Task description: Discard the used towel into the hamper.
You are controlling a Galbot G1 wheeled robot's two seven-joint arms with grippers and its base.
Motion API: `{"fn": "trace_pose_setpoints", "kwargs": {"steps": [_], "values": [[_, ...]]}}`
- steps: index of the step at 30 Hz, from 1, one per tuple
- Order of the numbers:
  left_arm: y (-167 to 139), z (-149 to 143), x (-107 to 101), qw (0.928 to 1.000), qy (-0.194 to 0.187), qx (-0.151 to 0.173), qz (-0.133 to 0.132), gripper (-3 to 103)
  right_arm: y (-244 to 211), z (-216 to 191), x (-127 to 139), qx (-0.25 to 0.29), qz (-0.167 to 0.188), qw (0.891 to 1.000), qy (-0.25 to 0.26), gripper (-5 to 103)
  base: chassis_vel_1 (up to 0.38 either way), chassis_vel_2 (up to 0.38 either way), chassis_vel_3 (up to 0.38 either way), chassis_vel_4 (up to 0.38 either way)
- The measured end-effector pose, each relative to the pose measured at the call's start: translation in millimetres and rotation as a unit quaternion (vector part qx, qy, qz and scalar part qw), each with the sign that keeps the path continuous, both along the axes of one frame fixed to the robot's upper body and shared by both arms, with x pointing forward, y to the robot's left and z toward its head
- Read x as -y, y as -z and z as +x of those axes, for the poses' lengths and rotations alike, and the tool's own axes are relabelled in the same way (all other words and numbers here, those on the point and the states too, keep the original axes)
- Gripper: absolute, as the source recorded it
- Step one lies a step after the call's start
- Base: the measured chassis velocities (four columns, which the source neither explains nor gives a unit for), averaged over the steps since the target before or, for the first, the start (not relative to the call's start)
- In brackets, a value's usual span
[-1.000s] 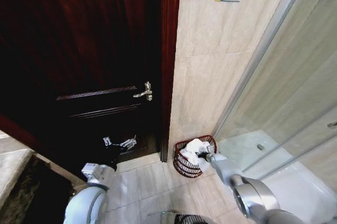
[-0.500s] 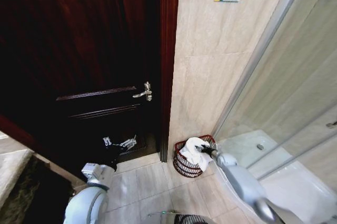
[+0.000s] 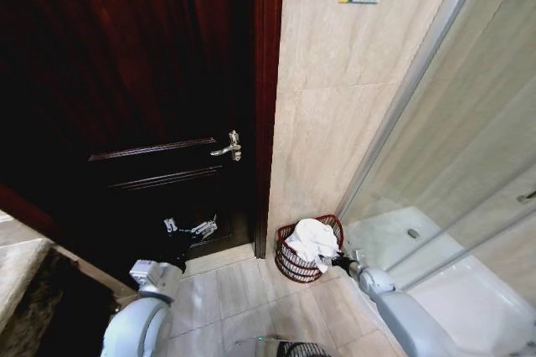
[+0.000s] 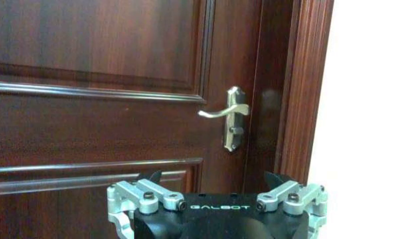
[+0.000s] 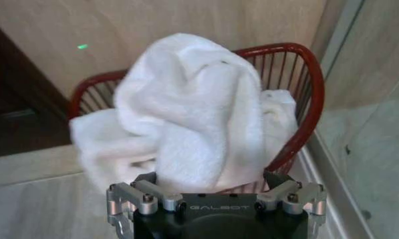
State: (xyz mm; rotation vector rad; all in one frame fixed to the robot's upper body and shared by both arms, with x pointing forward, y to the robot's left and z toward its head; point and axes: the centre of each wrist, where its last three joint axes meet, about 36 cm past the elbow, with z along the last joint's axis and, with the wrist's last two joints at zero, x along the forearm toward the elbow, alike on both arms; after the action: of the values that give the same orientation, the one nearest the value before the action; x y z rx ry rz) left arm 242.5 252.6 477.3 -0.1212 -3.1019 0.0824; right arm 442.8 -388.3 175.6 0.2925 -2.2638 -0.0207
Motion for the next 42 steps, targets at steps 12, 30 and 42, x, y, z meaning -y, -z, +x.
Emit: {"fn": "trace_pose_setpoints", "kwargs": {"steps": [12,30,42], "values": [[0,0,0,1.0000,0.000,0.000,0.000,100,6,82,-27,0.020,-0.004,1.000,-0.023,100,0.000,0.000,0.000,0.000],[0,0,0,1.0000,0.000,0.000,0.000,100,44,65,-78,-0.034,-0.002,0.999,-0.016,100,0.000,0.000,0.000,0.000],[0,0,0,1.0000,0.000,0.000,0.000,100,33,70,-52,-0.019,0.001,1.000,0.006,100,0.000,0.000,0.000,0.000]]}}
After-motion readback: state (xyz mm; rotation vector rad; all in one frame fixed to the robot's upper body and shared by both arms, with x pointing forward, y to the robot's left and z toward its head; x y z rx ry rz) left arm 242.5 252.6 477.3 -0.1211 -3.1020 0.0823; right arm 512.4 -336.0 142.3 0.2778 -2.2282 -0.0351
